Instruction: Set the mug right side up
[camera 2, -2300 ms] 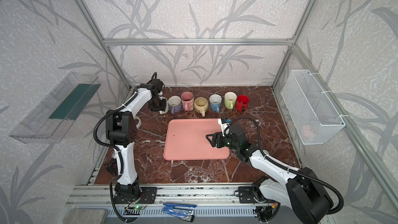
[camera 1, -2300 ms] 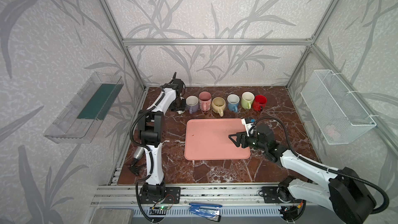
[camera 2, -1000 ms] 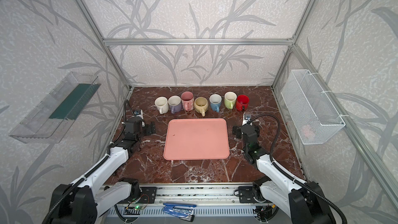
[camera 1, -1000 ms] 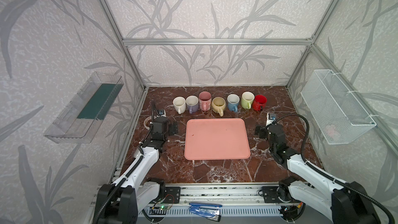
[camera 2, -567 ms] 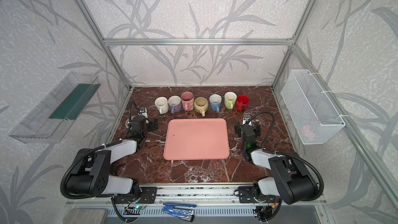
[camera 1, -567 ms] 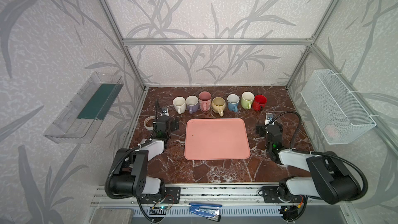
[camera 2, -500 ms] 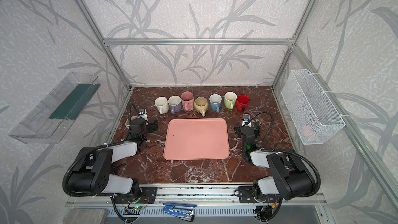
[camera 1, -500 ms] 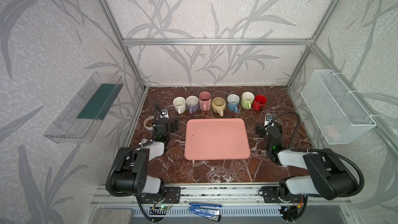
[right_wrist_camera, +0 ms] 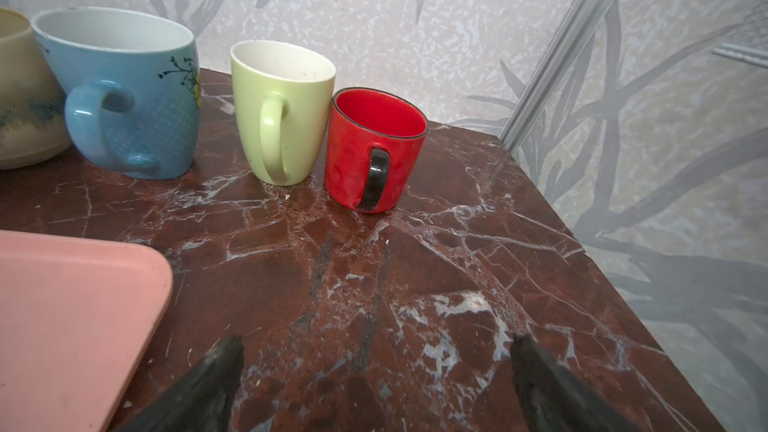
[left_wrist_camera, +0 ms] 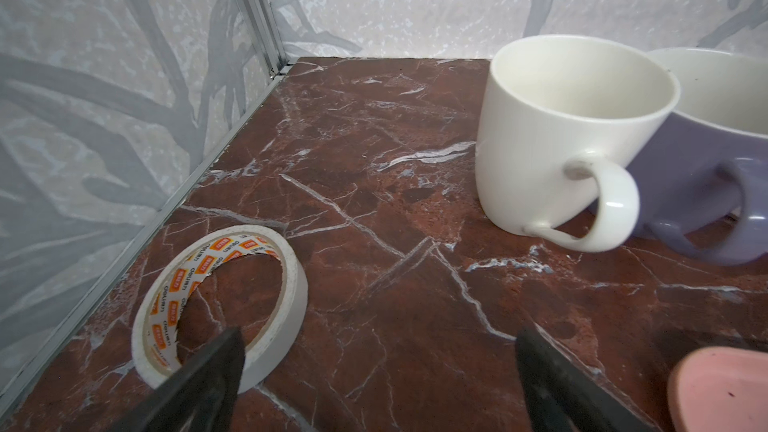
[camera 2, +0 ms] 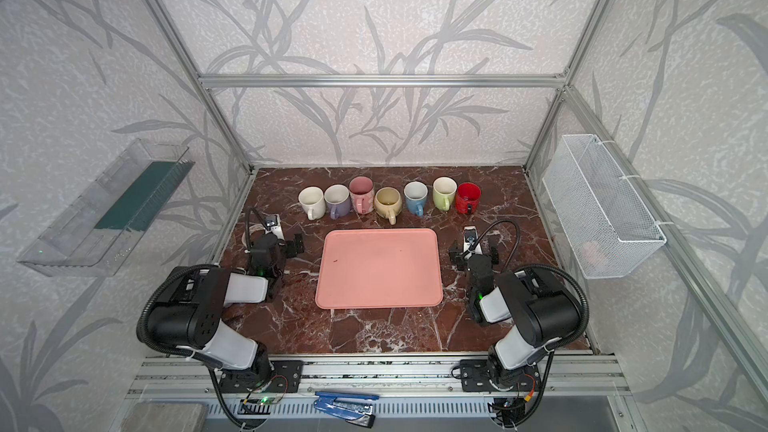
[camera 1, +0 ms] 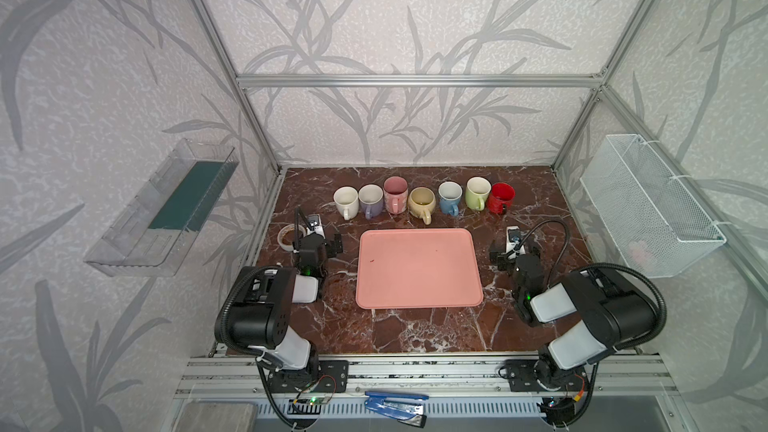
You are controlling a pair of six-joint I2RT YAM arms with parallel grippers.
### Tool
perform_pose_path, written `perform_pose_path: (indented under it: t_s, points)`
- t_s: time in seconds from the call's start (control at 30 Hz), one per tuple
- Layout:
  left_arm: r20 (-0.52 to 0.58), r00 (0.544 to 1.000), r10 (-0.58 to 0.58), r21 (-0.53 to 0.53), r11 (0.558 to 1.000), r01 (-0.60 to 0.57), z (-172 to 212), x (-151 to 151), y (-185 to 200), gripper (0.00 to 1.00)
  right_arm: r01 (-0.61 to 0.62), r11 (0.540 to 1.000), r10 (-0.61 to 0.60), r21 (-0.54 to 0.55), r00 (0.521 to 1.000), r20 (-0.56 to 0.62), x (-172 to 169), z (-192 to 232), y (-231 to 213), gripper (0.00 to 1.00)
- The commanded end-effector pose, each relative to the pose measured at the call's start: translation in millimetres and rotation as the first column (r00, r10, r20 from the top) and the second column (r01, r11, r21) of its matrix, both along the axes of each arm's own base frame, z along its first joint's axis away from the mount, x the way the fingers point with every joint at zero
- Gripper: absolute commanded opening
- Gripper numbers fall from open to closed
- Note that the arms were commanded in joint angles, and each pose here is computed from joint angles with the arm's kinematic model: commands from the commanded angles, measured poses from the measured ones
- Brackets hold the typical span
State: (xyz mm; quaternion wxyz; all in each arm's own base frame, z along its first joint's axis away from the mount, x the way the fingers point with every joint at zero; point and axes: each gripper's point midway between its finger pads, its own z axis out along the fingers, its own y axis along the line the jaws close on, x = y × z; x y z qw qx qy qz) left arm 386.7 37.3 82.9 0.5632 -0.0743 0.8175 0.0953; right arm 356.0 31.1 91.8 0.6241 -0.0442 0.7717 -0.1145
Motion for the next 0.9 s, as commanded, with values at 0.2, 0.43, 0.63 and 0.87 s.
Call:
perform_pose_path:
  t_s: [0.2, 0.43, 0.63, 0.87]
  points:
    - [0.04, 0.999, -0.014, -0.035, 0.999, 0.016, 11, 8, 4, 0.99, -0.108, 0.979, 0.127, 0.171, 0.986, -0.104, 42, 0, -4, 0.99]
    - [0.042, 0.999, -0.015, -0.034, 0.999, 0.017, 12, 8, 4, 0.99, -0.11, 0.984, 0.122, 0.141, 0.989, -0.081, 40, 3, 0, 0.99]
    - [0.04, 0.999, -0.014, -0.029, 0.999, 0.015, 11, 8, 4, 0.99, -0.136, 0.981, 0.15, 0.14, 0.984, -0.098, 41, 1, 5, 0.99]
    - [0.039, 0.999, -0.014, -0.031, 0.999, 0.015, 11, 8, 4, 0.99, -0.136, 0.981, 0.15, 0.14, 0.984, -0.097, 41, 2, 5, 0.99]
